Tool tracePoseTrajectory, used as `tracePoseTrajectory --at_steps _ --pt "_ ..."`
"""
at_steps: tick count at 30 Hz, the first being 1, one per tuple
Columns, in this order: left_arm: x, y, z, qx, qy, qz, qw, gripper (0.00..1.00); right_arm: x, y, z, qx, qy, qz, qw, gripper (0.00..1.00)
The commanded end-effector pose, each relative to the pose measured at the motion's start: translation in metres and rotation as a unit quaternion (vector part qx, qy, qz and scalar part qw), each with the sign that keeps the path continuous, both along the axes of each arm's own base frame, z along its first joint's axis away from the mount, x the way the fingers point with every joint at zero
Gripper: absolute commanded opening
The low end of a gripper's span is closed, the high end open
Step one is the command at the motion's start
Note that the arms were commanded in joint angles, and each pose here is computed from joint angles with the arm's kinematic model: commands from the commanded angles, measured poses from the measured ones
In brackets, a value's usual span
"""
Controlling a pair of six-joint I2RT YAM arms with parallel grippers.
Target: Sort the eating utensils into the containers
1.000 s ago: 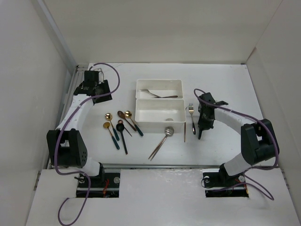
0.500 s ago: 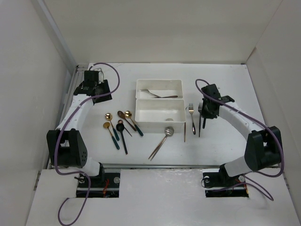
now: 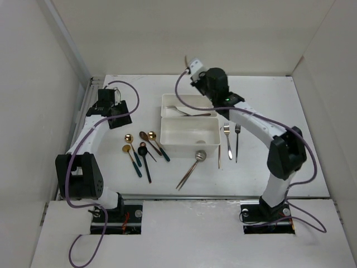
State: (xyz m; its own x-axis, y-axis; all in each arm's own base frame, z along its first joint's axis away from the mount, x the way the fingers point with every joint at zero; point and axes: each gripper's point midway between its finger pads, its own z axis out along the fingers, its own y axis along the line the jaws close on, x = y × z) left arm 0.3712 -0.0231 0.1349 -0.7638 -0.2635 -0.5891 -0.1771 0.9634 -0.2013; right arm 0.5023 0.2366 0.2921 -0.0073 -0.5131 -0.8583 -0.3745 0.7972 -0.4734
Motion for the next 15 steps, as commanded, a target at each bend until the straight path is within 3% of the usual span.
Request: tracePoseTrajectory --at_steps 1,9,10,11,13,14,15 --pt "-0.015 0.006 0.001 -0.038 0.005 0.025 0.999 0.45 0.003 0.046 -0.027 -0.091 -0.020 0.087 0.992 0.00" --pt "-0.025 0.012 -0.011 -0.052 0.021 0.044 0.997 0.45 -0.007 0.073 -0.087 -0.131 0.017 0.128 0.983 0.00" --pt "-0.023 0.013 -0.010 -0.052 0.017 0.043 0.998 0.45 -0.007 0.073 -0.087 -0.131 0.017 0.128 0.983 0.03" --pt "-0.021 0.013 -0.007 -0.052 0.012 0.043 0.998 0.45 -0.013 0.075 -0.098 -0.137 0.026 0.133 0.981 0.18" --pt "-0.020 0.016 -0.010 -0.052 0.017 0.048 0.997 0.45 -0.014 0.072 -0.097 -0.139 0.027 0.127 0.982 0.36" --pt "-0.020 0.016 -0.010 -0.052 0.017 0.048 0.997 0.45 -0.016 0.070 -0.093 -0.137 0.024 0.126 0.982 0.55" --pt "-0.020 0.016 -0.010 -0.052 0.017 0.048 0.997 0.45 -0.018 0.067 -0.094 -0.140 0.026 0.122 0.982 0.62"
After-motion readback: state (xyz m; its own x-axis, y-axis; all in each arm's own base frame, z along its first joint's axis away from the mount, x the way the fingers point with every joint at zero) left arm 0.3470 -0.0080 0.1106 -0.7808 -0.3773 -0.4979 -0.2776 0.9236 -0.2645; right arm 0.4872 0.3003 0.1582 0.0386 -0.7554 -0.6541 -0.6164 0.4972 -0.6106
